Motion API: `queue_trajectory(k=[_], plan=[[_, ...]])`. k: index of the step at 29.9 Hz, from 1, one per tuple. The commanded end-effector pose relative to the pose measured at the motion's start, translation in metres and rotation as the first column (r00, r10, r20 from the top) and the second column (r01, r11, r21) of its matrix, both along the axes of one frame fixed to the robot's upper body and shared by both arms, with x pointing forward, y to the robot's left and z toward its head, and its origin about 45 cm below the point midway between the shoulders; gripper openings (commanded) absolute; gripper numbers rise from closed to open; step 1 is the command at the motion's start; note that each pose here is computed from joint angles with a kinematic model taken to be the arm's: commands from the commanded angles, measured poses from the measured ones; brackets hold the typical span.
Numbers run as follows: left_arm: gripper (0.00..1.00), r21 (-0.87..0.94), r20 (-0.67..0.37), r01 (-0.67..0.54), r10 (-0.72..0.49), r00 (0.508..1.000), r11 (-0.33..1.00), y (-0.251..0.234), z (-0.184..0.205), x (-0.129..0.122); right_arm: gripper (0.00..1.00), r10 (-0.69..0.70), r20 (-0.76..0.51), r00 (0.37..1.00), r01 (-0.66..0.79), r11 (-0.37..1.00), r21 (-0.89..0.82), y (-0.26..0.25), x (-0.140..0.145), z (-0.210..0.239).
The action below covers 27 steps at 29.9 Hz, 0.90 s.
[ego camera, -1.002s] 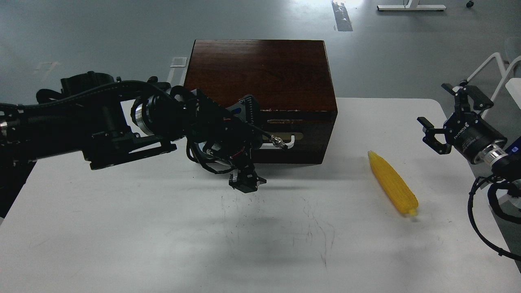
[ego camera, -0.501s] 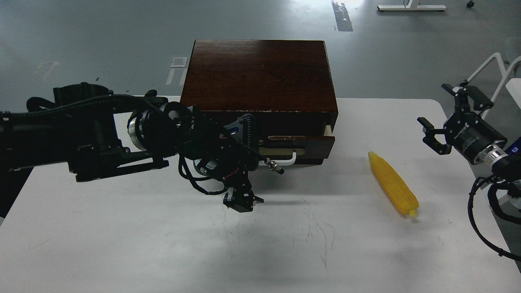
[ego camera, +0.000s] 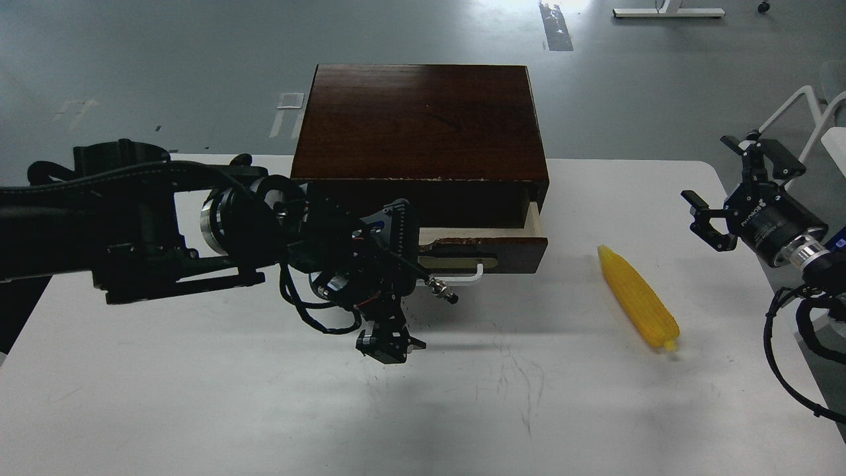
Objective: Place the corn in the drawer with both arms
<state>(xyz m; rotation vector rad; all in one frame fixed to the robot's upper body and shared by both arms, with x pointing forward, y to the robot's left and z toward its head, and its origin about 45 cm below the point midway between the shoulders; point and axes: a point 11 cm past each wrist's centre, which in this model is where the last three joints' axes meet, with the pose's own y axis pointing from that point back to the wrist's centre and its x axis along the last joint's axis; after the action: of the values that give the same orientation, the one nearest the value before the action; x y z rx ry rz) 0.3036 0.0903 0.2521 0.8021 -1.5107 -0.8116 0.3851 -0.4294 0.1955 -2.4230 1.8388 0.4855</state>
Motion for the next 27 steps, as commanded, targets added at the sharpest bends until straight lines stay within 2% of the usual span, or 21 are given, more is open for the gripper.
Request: queue_trajectory(k=[1,21,25,27], plan=[[0.99,0.004,0.022,-0.026,0.026,0.999,1.0,0.004,0.002,0.01,1.0,0.001,0.0,1.0,-0.001,1.0,0.001,0.0,0.0,0.0],[0.99,-0.001,0.089,-0.074,0.074,0.993,0.997,0.021,0.026,0.029,1.0,-0.002,0.001,1.0,0.002,1.0,-0.003,-0.002,0.0,0.001],[0.99,-0.074,0.087,-0.105,0.111,0.99,0.992,0.024,0.051,0.03,1.0,-0.004,0.001,1.0,0.004,1.0,-0.005,-0.003,0.0,0.001],[0.99,-0.148,0.034,-0.153,0.16,0.987,0.977,0.027,0.067,0.03,1.0,-0.008,0.002,1.0,0.009,1.0,-0.009,-0.006,-0.001,0.002]])
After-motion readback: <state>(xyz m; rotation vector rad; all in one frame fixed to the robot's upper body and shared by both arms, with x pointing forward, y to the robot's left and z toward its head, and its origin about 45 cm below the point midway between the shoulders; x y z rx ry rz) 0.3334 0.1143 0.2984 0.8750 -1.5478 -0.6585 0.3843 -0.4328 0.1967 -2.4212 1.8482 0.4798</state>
